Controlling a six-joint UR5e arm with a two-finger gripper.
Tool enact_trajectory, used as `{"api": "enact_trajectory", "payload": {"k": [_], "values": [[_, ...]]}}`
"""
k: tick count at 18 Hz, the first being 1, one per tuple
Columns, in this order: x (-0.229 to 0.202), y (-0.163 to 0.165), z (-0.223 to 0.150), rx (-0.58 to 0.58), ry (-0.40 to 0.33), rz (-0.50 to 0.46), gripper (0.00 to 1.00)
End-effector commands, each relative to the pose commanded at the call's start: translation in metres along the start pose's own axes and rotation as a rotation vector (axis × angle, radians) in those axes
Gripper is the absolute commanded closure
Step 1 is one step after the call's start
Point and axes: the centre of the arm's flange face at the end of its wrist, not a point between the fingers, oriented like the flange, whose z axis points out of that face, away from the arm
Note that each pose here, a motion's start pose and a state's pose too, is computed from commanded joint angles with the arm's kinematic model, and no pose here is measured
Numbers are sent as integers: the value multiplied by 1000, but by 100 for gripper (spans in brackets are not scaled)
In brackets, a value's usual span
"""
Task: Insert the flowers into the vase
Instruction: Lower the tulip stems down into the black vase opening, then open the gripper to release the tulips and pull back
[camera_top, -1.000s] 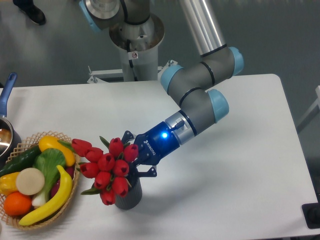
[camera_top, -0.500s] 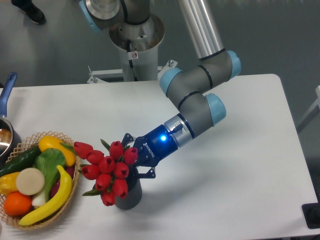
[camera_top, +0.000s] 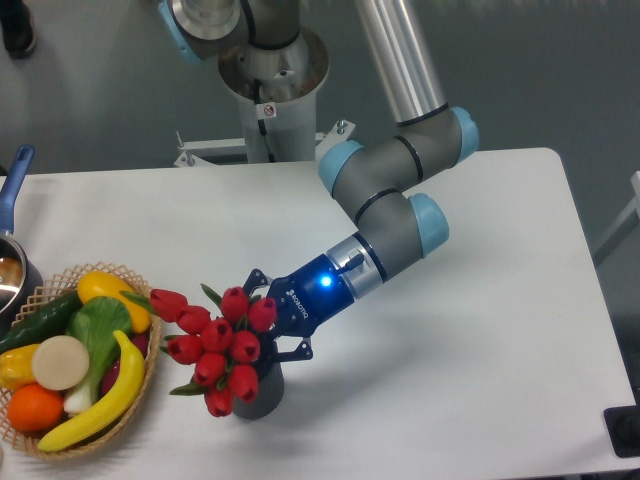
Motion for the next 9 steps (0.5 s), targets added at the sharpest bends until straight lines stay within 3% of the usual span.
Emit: {"api": "enact_trajectory", "payload": {"k": [7, 9], "values": [[1, 1, -1, 2, -1, -3, 35], [3, 2, -1, 1, 0, -8, 12]]}}
